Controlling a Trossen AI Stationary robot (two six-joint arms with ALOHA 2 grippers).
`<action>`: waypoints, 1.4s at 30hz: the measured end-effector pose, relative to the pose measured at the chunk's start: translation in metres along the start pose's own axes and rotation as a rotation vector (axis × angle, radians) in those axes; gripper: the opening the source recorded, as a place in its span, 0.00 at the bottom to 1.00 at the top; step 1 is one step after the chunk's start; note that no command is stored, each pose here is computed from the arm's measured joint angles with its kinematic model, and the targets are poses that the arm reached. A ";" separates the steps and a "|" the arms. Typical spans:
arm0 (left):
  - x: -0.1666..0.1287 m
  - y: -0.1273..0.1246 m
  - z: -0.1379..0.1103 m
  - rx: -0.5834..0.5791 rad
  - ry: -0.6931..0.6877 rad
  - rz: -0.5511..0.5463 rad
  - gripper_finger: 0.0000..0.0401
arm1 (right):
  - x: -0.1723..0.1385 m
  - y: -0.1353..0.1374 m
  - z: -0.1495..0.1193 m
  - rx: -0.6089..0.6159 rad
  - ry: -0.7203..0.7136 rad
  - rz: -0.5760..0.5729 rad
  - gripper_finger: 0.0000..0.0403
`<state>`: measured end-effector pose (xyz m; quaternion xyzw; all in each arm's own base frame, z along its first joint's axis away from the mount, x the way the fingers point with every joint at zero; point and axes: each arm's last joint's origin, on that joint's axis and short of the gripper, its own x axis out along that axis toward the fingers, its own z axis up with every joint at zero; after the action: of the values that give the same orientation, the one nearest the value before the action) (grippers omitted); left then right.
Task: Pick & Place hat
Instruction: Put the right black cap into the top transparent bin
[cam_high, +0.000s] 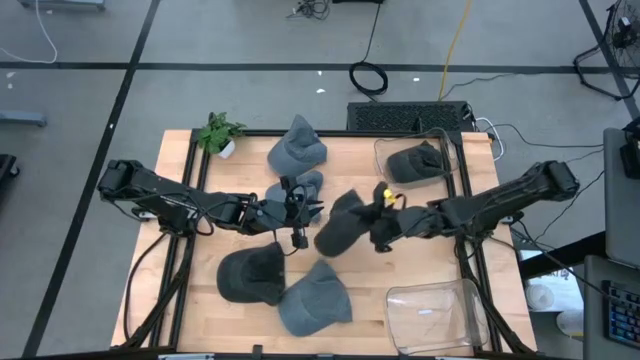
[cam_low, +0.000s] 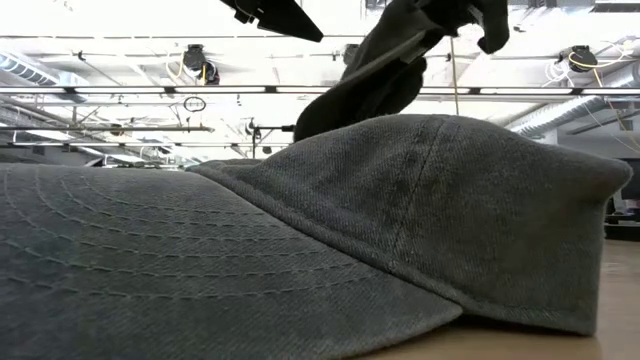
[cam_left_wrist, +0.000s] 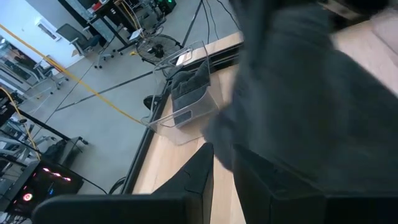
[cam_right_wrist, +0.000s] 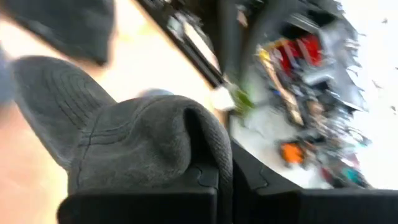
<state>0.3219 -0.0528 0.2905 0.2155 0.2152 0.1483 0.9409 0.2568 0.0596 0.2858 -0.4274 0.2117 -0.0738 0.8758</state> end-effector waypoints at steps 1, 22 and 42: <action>0.000 0.000 0.000 0.000 0.000 0.000 0.17 | -0.004 -0.004 -0.001 -0.008 0.020 -0.033 0.00; 0.005 0.009 0.008 -0.142 -0.115 -0.073 0.17 | -0.060 -0.075 -0.042 -0.017 0.201 -0.315 0.00; 0.043 0.091 -0.038 -0.903 0.063 -0.063 0.47 | -0.076 -0.094 -0.047 -0.231 0.465 -0.517 0.00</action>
<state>0.3247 0.0552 0.2877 -0.2277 0.1641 0.2050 0.9377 0.1730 -0.0087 0.3568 -0.5347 0.2973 -0.3635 0.7026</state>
